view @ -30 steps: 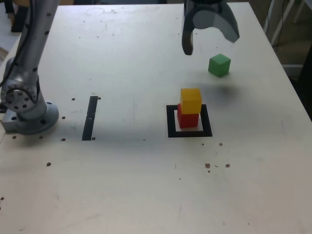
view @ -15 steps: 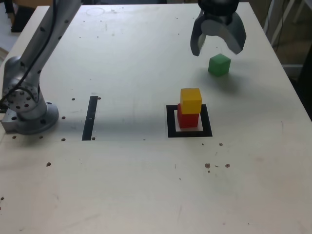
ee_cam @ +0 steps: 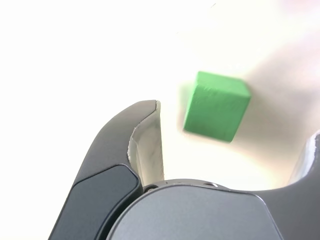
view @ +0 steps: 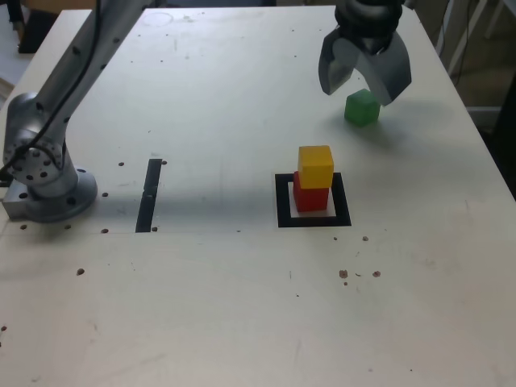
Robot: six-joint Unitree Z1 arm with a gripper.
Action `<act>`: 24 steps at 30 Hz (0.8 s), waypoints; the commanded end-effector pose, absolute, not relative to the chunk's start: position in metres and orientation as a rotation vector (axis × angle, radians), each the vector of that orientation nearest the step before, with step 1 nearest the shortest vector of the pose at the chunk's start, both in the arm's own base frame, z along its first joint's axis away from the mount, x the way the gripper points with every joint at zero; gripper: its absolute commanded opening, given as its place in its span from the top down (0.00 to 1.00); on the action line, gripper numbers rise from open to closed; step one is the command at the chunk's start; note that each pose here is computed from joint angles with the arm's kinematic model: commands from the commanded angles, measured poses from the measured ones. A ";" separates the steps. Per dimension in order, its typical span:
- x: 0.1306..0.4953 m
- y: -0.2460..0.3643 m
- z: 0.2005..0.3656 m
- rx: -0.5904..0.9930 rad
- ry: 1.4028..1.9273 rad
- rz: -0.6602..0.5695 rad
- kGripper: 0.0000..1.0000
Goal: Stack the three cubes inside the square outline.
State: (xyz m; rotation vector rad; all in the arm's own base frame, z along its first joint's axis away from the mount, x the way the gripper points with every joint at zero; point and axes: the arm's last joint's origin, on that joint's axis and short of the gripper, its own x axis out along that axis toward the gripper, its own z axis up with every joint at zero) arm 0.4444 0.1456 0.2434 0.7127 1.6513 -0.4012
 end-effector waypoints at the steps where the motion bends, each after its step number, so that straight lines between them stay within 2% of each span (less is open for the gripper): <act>1: 0.449 0.145 0.237 0.727 1.645 -0.408 0.04; 7: 0.453 0.147 0.221 0.746 1.664 -0.412 0.06; 15: 0.451 0.148 0.218 0.767 1.690 -0.391 0.14; 19: 0.452 0.148 0.215 0.773 1.683 -0.382 0.24; 24: 0.453 0.148 0.211 0.780 1.670 -0.370 0.41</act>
